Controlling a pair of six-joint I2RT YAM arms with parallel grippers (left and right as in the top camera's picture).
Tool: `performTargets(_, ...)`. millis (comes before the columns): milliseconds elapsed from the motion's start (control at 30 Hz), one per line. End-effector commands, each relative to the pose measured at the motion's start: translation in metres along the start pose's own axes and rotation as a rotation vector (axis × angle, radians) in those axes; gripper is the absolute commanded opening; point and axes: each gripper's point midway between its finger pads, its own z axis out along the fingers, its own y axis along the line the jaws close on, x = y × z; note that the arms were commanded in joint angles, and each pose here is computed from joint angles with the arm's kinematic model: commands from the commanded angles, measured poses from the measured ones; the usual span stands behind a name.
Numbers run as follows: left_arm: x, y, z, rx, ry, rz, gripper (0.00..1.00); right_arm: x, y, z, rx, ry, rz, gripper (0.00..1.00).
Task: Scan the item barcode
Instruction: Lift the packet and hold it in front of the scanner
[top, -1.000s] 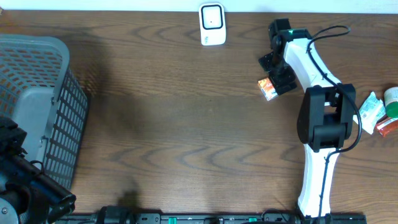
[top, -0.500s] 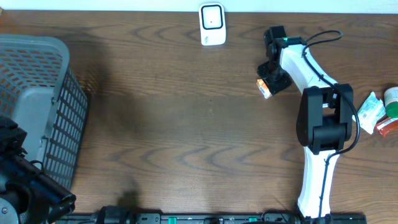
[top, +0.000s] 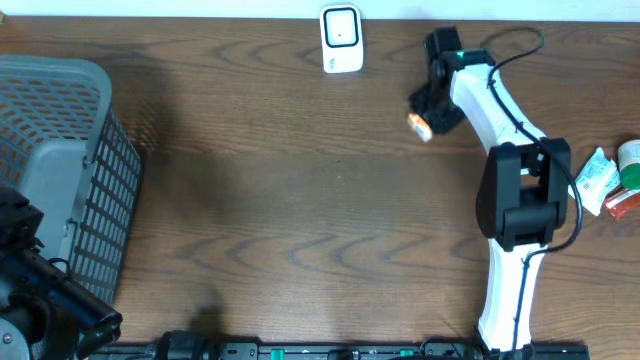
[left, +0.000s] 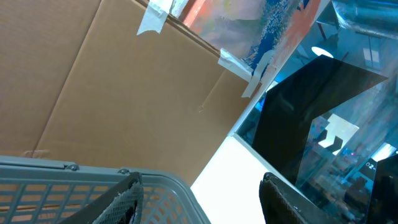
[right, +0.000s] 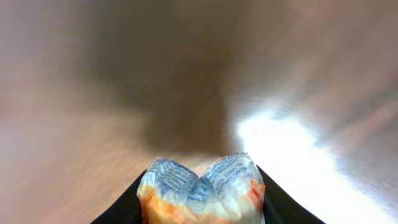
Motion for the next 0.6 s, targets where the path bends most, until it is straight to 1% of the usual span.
performTargets(0, -0.001, 0.0, 0.0, 0.0, -0.002, -0.008, 0.61, -0.015, 0.058, -0.075, -0.201, -0.165, -0.213, 0.31)
performTargets(133, -0.001, 0.0, 0.0, 0.0, -0.002, -0.008, 0.61, -0.015, 0.109, -0.101, -0.349, -0.31, -0.391, 0.32)
performTargets(300, -0.001, 0.0, 0.0, -0.001, -0.002, -0.008, 0.61, -0.005, 0.163, -0.132, -0.482, -0.499, -0.54, 0.36)
performTargets(467, -0.001, 0.0, 0.0, 0.0, -0.002, -0.008, 0.61, -0.008, 0.197, -0.17, -0.523, -0.745, -0.567, 0.38)
performTargets(567, -0.001, 0.0, 0.0, -0.001, -0.002, -0.008, 0.61, -0.011, 0.209, -0.18, -0.54, -0.84, -0.559, 0.38)
